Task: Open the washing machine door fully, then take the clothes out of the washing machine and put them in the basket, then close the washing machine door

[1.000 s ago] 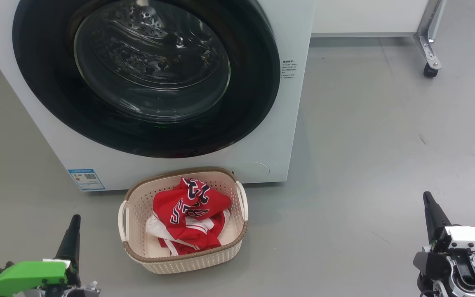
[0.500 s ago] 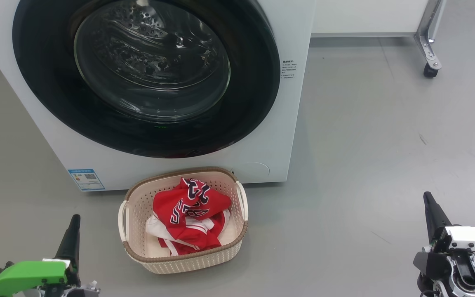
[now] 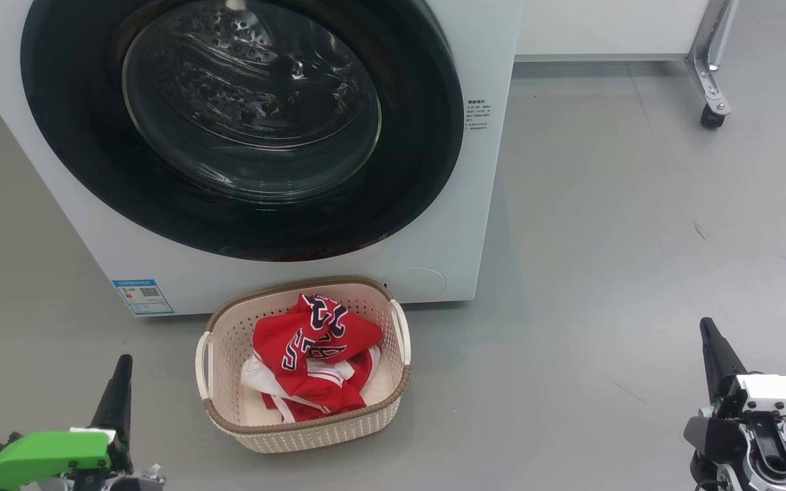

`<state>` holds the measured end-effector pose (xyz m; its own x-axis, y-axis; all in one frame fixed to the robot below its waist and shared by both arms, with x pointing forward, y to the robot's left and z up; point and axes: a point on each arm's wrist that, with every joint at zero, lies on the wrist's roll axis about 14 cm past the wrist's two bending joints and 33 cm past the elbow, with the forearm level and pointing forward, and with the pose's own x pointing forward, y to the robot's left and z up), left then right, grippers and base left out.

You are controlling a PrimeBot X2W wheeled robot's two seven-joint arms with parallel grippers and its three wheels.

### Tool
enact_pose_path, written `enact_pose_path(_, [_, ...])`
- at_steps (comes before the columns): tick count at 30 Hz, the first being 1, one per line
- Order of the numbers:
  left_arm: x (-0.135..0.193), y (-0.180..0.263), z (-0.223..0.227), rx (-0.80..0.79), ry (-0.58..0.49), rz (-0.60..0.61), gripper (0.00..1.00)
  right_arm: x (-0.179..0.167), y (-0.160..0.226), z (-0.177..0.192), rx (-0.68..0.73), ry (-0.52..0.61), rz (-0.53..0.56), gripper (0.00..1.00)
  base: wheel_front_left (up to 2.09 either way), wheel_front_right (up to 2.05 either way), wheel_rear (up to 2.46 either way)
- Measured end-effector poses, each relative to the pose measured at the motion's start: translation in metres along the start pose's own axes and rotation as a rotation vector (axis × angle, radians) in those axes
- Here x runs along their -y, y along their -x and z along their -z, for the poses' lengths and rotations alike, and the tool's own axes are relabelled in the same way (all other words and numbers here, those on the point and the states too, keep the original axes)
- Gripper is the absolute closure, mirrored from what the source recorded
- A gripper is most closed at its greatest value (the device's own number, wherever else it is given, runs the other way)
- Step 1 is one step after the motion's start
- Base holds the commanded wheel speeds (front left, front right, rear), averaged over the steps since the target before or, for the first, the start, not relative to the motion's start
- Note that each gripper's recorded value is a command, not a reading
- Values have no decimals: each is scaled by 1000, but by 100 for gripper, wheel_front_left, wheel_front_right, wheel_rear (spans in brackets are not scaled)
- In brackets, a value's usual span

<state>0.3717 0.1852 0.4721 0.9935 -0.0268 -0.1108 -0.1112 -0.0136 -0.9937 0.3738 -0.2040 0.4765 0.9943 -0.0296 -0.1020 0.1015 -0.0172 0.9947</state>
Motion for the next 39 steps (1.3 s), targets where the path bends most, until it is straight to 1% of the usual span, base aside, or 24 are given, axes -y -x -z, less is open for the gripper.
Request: enact_pose_path(39, [0,0,-1,3,1,1,100,0,0,0,0,-3,-4,100,0,0,0])
